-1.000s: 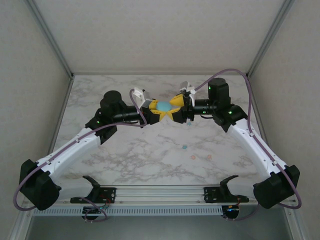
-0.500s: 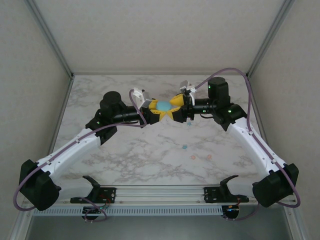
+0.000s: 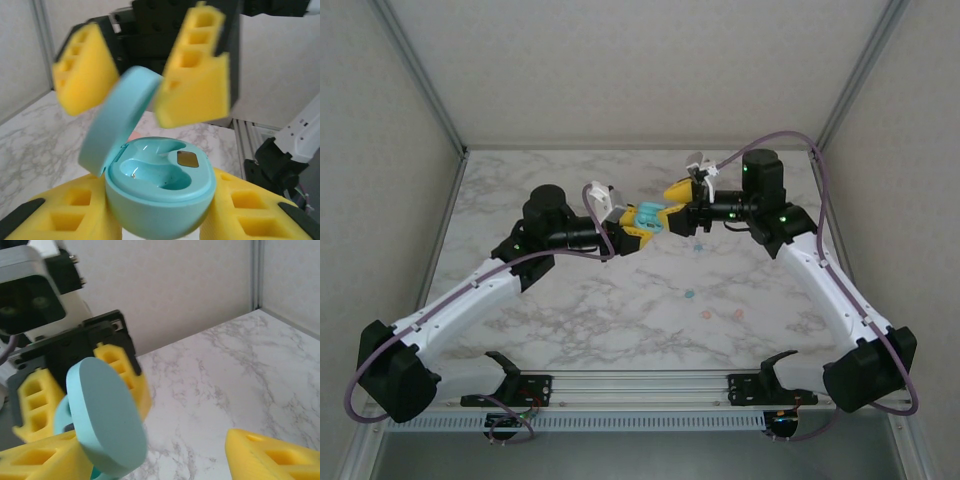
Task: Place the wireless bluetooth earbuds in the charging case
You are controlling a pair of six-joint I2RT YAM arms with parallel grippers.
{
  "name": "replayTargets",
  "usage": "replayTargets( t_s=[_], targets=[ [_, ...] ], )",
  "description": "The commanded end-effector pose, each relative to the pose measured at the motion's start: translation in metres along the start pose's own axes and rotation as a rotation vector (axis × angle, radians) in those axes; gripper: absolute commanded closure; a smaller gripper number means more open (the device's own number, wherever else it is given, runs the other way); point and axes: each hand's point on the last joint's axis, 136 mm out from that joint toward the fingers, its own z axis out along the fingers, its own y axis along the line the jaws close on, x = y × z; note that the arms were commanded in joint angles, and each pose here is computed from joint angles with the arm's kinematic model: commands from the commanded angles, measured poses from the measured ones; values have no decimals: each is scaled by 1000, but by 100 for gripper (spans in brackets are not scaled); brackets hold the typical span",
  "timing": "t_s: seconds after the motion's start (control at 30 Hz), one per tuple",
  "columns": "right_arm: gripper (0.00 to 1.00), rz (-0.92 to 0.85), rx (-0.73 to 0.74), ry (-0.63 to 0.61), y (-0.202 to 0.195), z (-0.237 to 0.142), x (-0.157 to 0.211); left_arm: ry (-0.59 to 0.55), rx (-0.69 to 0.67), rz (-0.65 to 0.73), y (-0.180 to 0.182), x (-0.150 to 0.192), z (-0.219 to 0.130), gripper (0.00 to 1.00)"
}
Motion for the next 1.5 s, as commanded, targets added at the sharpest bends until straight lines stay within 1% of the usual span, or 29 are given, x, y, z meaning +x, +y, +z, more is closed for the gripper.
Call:
replayTargets(
  t_s=[0.0,0.1,0.17,0.3,0.43,0.5,0.57,0.63,0.7,0.77,0.8,0.87,0.93,1.07,1.1,1.17,1.27,1.37,1.43,1.47],
  targets=[
    [30,18,50,-3,-12,0,-12,-42,46,39,-15,-16,-5,78],
    [30,58,80,-1,-18,1,-16,-63,42,31,-14,-19,-5,79],
    [29,77,69,-14,-15,0,-23,-70,18,21,-10,-19,-5,79],
    [27,155,117,-25,-17,-6,-34,-104,-37,3,-1,-19,-6,78],
    [26,169,25,-27,7,-11,-43,-163,-113,-22,12,-20,-10,78],
    [25,170,28,-34,15,-17,-47,-195,-139,-39,16,-20,-11,78],
    [24,174,122,-35,8,-25,-45,-221,-161,-59,20,-18,-13,78],
    [26,202,312,-31,-18,-38,-37,-244,-192,-73,24,-17,-16,78],
    [35,289,532,-15,-56,-58,-16,-259,-212,-77,26,-15,-20,78],
    [43,408,683,20,-87,-77,11,-264,-221,-78,26,-15,-22,78],
    [47,489,730,46,-102,-85,28,-265,-222,-80,25,-15,-23,78],
    [53,654,789,99,-125,-94,63,-265,-225,-81,24,-15,-25,78],
    [55,799,818,164,-141,-95,97,-264,-229,-79,22,-15,-28,78],
    [61,1027,840,301,-162,-80,166,-265,-246,-68,20,-17,-34,78],
    [61,1090,847,335,-165,-76,182,-261,-249,-65,19,-17,-35,78],
    [59,1156,859,404,-169,-69,208,-257,-252,-58,18,-17,-36,78],
    [57,1180,901,501,-172,-60,237,-256,-258,-51,17,-20,-38,78],
    [56,1225,917,536,-178,-51,255,-251,-261,-47,16,-20,-39,78],
    [52,1236,924,550,-183,-45,261,-249,-261,-43,16,-21,-39,78],
    [52,1246,945,556,-187,-44,265,-246,-260,-42,16,-21,-39,78]
  ],
)
